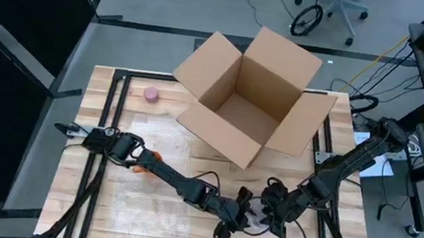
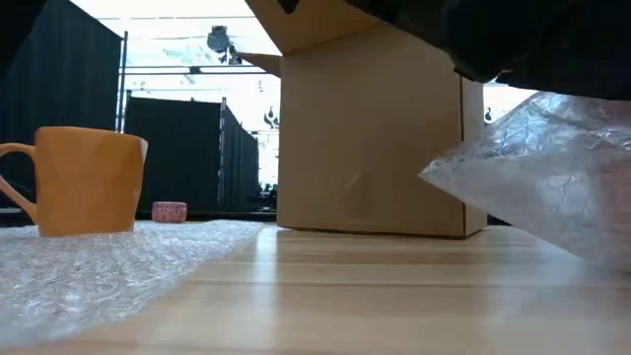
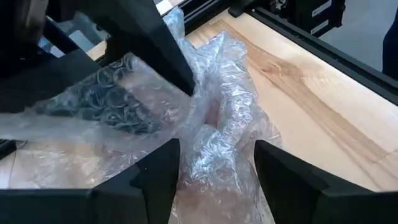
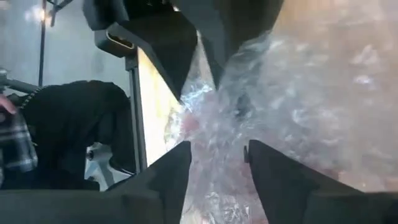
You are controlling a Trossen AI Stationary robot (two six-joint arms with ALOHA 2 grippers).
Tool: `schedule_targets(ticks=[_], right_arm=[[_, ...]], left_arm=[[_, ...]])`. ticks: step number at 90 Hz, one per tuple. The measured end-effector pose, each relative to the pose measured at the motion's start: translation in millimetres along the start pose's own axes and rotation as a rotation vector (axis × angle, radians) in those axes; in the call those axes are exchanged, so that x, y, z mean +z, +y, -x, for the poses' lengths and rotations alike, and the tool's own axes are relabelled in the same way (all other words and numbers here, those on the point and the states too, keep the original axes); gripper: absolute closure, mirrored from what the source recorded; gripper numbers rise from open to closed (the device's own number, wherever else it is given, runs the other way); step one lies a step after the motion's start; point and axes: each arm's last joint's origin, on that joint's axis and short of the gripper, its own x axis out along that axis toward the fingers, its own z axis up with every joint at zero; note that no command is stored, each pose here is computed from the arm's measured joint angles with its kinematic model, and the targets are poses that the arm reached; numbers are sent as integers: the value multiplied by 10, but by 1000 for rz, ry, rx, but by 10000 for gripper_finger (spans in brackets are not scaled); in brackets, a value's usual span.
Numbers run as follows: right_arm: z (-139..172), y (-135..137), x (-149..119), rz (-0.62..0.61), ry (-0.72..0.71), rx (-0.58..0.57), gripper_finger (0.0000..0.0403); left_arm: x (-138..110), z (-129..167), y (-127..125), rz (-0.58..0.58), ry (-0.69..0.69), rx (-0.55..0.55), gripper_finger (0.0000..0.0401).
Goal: Wrap mug
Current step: Wrap the pink mug in the bubble wrap
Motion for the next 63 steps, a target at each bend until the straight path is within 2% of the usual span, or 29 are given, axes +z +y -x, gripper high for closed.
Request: schedule_targets(ticks=[16, 39, 63], right_arm=[[77, 9, 24, -8, 28, 48, 206], [173, -116, -4, -52, 57, -64, 175], [316, -95, 27, -58, 26, -27, 159]], left_arm=[[-2, 0, -1, 0, 0, 0, 208], [-1, -1, 3, 0, -2, 1, 208], [-2, -1, 3, -2, -1, 1, 208]])
